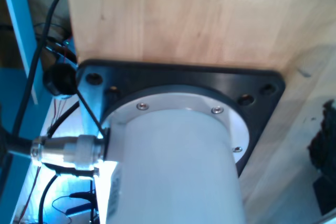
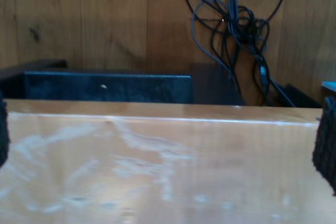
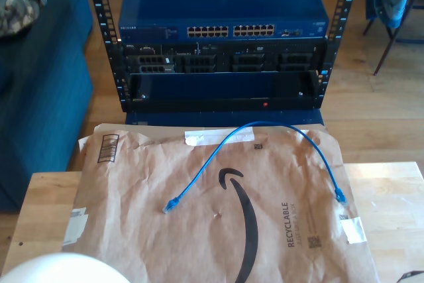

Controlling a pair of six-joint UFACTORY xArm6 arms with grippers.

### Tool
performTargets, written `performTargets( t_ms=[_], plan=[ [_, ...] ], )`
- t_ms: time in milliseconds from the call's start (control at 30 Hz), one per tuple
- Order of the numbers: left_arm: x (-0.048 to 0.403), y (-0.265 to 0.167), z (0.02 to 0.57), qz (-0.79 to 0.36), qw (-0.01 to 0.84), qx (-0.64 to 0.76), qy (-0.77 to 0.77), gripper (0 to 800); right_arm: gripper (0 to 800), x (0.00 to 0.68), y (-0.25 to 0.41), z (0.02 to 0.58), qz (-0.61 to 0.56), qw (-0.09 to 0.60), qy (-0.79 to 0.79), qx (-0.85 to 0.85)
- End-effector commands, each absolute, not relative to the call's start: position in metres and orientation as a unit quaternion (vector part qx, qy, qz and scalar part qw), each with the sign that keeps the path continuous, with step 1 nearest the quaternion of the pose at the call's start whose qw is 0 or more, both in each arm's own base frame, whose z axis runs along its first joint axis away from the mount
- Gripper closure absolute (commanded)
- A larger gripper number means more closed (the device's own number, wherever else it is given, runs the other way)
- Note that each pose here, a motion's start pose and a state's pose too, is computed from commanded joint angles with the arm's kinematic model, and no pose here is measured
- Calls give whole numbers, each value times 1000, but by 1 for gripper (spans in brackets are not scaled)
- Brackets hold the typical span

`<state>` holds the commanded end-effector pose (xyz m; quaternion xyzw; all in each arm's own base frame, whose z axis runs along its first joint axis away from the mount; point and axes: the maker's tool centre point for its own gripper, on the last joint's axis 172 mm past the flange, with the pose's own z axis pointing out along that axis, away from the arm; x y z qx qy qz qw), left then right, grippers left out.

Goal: Grab the cable and plug it in

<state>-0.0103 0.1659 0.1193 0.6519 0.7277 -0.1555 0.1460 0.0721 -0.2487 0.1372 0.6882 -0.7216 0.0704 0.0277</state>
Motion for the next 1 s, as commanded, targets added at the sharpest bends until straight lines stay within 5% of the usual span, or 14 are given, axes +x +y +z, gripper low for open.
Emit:
performTargets(
  t_ms=[533,1000],
  plan=[
    [80,162,149,-207,56,668,713,0,7,173,-272,165,80,8,-727,682],
    [162,111,153,-222,-3,675,703,0,6,303,-172,207,12,-11,-673,740]
  ],
)
